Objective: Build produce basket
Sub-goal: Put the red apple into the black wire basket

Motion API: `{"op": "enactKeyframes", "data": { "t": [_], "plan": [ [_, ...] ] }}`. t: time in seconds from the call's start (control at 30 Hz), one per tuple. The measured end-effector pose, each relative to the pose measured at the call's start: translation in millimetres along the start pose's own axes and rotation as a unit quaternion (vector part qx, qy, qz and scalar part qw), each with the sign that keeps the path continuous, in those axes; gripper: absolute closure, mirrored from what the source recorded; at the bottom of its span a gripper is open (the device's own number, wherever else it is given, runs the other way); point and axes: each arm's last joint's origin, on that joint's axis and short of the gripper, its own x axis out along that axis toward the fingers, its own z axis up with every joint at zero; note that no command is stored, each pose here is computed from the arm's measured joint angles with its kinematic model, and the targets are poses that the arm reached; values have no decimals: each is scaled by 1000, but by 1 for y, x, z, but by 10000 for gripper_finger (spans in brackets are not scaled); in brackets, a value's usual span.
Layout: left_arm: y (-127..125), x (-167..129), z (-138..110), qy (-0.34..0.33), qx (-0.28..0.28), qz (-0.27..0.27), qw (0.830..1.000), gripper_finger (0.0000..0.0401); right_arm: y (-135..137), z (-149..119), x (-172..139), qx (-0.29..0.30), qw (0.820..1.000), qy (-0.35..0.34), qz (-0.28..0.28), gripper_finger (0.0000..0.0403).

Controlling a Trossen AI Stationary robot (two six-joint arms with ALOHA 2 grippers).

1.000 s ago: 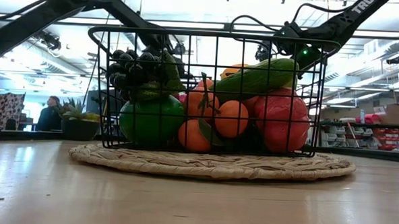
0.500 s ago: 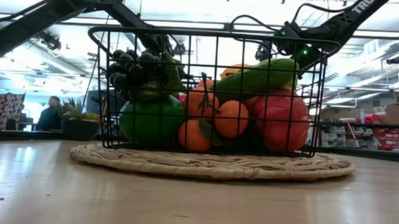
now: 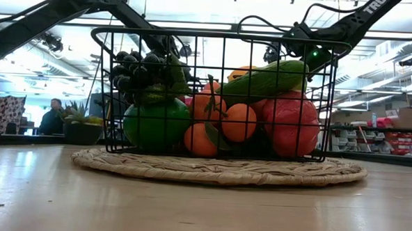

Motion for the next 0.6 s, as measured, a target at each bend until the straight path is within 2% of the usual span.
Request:
{"op": "enactKeyframes", "data": {
  "t": [0.27, 0.6],
  "plan": [
    [-3, -6, -4, 25, 10, -7, 1000, 398, 0, 0, 0, -1, 1000, 0, 0, 136],
    [-13, -55, -7, 27, 24, -7, 999, 400, 0, 0, 0, -4, 1000, -1, 0, 136]
  ]
}}
